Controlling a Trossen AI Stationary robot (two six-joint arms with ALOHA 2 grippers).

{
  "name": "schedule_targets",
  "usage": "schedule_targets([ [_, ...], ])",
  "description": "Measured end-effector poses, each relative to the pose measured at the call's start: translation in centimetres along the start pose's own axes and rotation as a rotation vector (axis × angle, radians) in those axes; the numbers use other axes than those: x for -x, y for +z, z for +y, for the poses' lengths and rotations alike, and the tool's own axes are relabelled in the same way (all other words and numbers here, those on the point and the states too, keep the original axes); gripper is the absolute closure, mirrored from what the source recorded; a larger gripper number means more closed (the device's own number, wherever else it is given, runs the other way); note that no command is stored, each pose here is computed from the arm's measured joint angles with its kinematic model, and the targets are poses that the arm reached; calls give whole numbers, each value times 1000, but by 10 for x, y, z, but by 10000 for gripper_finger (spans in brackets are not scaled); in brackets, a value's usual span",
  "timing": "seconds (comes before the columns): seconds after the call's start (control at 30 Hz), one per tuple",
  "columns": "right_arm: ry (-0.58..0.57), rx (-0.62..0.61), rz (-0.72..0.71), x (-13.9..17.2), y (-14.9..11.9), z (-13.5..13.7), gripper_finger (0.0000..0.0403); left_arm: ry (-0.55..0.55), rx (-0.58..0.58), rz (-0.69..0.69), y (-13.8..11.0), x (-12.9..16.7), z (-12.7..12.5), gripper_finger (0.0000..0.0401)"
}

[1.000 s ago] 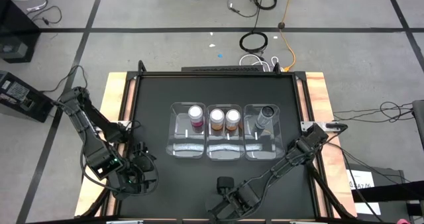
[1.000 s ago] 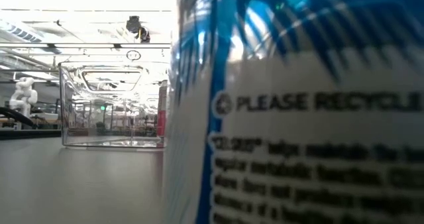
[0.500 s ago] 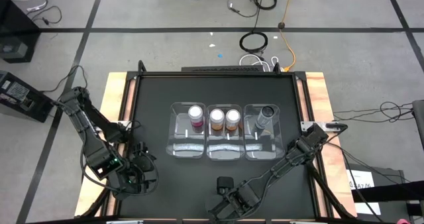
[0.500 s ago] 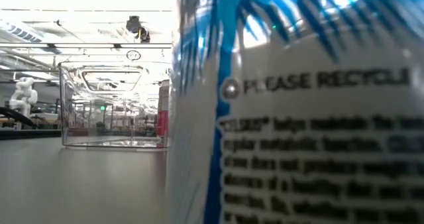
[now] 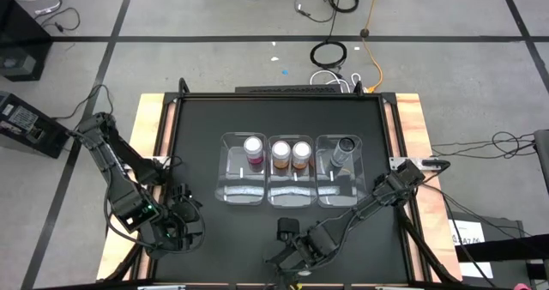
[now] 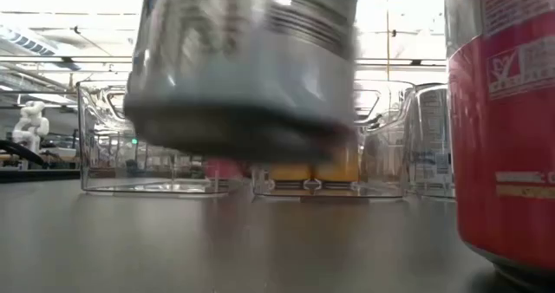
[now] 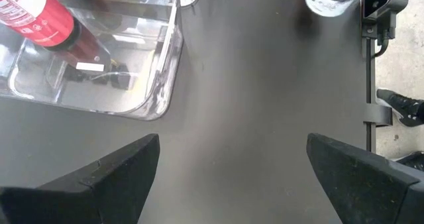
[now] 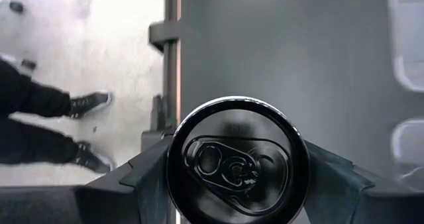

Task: Sort soda cans
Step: Put the white blue soda can into the right transparent bin

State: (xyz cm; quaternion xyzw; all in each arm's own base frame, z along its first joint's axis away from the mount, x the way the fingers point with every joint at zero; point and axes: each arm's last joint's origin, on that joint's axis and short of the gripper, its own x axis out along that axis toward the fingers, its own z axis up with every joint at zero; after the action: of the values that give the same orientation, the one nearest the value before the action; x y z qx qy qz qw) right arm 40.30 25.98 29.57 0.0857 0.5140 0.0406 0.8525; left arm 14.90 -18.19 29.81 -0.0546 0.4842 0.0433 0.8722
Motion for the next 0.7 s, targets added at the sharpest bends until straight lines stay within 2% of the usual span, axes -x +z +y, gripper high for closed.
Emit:
schedule_targets([
  [0.13, -23, -26, -64, 20, 9, -10, 152, 0, 0, 0, 0, 0, 0, 12],
  [0.4, -108, -71, -180, 80, 18, -36, 152, 7, -22, -11, 1, 0, 0, 12],
  [0.7, -262, -194, -113, 139, 0, -73, 152, 51, -59, -98, 4, 0, 1, 12],
])
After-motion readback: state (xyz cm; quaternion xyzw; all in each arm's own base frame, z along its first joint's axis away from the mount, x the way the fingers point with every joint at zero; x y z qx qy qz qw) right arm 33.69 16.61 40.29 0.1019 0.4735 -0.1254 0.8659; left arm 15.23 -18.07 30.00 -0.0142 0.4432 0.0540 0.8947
